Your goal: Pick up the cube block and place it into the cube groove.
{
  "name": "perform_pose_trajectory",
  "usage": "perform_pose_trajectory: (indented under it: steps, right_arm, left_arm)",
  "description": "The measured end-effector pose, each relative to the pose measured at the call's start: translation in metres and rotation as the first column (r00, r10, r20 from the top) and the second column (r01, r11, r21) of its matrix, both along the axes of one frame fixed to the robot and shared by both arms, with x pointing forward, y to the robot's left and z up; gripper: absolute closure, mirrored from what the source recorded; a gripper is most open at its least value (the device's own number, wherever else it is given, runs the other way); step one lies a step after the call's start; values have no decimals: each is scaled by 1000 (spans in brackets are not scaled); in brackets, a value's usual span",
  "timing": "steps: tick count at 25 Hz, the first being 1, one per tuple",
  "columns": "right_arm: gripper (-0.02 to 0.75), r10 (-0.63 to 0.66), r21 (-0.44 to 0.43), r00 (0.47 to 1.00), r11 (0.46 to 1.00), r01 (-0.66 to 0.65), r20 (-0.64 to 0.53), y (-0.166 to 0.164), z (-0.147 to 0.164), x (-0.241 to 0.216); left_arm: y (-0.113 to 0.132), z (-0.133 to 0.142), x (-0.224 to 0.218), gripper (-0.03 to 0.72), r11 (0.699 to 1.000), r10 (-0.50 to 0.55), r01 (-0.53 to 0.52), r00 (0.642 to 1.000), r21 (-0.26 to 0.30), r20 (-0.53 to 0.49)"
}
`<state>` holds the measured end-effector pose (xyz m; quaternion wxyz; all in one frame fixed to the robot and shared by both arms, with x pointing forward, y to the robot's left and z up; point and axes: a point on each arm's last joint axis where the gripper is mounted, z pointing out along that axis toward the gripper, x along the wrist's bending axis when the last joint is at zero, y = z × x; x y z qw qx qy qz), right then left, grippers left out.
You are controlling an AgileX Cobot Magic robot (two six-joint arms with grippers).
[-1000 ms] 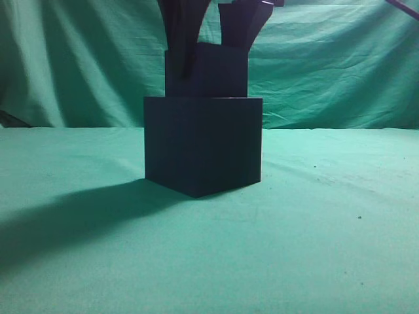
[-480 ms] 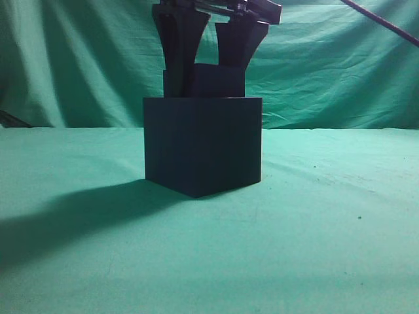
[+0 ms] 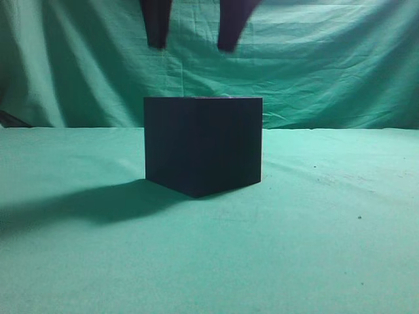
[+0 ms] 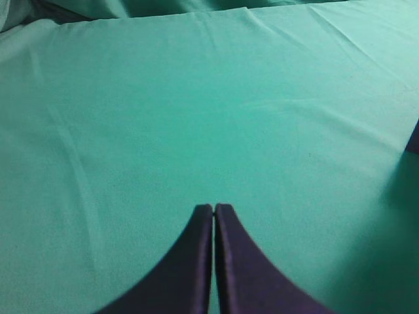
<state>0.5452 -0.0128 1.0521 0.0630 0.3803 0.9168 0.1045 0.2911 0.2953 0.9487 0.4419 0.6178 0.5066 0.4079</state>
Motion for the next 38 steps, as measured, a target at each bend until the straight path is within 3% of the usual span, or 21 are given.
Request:
perform_pose_trajectory:
  steps: [2, 6, 9, 12, 15, 22, 27, 33, 38]
  right_arm:
    - [134, -19, 55, 998, 998, 15, 68, 1, 26, 3]
    - [393, -52, 131, 986, 991, 31, 161, -8, 72, -5]
    - [640, -108, 201, 976, 977, 69, 190, -22, 103, -19]
    - [738, -137, 292, 975, 953, 81, 177, -35, 129, -40]
    - [738, -152, 327, 973, 941, 89, 172, -55, 145, -64]
    - [738, -224, 314, 947, 938, 146, 229, -131, 153, -132]
    - [738, -255, 339, 933, 927, 162, 252, -180, 141, -182]
    - [738, -301, 463, 917, 873, 155, 260, -220, 109, -229]
    - [738, -327, 583, 891, 808, 90, 315, -235, 87, -248]
  left_arm:
    - [0, 0, 0, 688, 1000, 0, 0, 1000, 0, 0]
    - [0, 0, 0, 688, 1000, 0, 0, 1000, 0, 0]
    - [0, 0, 0, 688, 1000, 0, 0, 1000, 0, 0]
    - [0, 0, 0, 688, 1000, 0, 0, 1000, 0, 0]
    - [0, 0, 0, 688, 1000, 0, 0, 1000, 0, 0]
    - [0, 0, 0, 688, 1000, 0, 0, 1000, 0, 0]
    - [0, 0, 0, 688, 1000, 0, 0, 1000, 0, 0]
    - [0, 0, 0, 688, 1000, 0, 0, 1000, 0, 0]
    - [0, 0, 0, 688, 1000, 0, 0, 1000, 0, 0]
